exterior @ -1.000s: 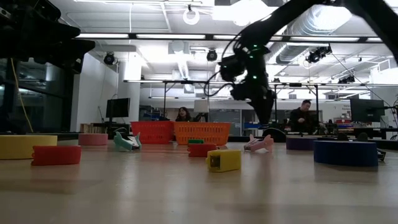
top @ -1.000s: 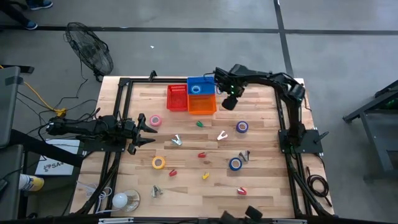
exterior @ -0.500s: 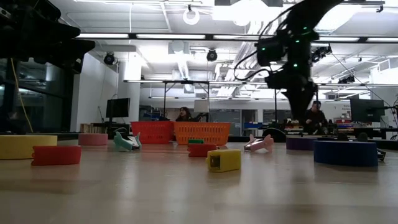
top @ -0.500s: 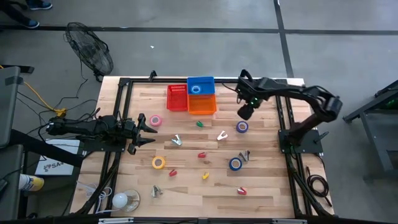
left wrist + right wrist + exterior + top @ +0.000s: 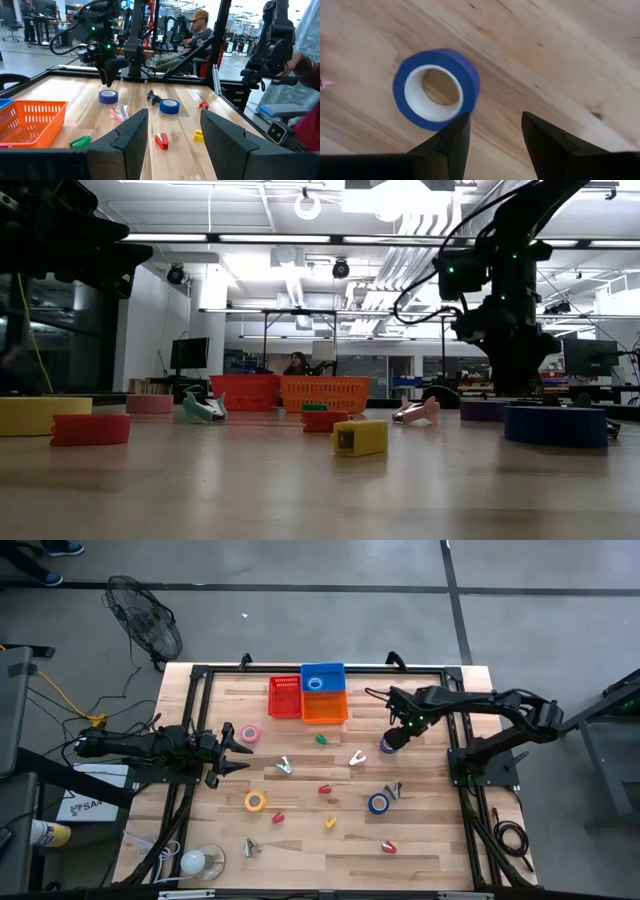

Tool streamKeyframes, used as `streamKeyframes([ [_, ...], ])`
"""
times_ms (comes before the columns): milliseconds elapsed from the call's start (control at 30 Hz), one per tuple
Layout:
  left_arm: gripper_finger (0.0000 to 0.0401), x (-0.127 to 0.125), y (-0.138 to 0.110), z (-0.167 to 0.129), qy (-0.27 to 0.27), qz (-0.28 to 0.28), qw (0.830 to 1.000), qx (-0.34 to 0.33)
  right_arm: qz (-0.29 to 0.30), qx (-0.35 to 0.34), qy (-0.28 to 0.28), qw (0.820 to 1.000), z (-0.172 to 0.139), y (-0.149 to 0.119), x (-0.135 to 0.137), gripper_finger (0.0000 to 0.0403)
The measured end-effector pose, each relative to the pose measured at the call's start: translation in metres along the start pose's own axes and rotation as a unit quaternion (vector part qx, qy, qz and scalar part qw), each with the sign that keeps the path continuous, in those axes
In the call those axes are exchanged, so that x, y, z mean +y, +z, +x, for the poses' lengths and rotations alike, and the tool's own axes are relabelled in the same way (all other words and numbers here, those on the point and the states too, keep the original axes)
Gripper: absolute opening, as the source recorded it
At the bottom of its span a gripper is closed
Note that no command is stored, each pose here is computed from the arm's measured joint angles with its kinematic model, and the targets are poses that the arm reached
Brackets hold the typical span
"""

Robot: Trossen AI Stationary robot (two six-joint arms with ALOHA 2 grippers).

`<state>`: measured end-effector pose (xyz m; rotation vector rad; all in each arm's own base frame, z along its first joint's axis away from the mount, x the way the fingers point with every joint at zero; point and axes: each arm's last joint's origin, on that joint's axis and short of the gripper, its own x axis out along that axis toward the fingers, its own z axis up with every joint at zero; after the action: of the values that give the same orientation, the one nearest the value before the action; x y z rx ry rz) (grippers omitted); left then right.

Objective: Pick and place Stapler, Stapler remover, tape
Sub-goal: Put the purple tape into the blue bin

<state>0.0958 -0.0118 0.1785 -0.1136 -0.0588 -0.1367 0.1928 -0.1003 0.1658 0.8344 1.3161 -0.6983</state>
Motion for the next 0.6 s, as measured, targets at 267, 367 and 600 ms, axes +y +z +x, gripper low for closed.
streamKeyframes([
  [267,0.0179,0.0,0.0001,0.0,0.0,0.0,1.0,0.0,0.005,-0.03,0.0,1.0,0.004,0.0013,0.0034,0.0169],
  [367,0.0179,0.0,0.0,0.0,0.0,0.0,1.0,0.0,0.008,-0.04,0.006,0.999,0.0039,0.0032,0.0046,0.0169],
  [600,0.0179,0.0,0.0001,0.0,0.0,0.0,1.0,0.0,0.004,-0.048,-0.01,0.999,0.0045,0.0,0.0096,0.0169],
])
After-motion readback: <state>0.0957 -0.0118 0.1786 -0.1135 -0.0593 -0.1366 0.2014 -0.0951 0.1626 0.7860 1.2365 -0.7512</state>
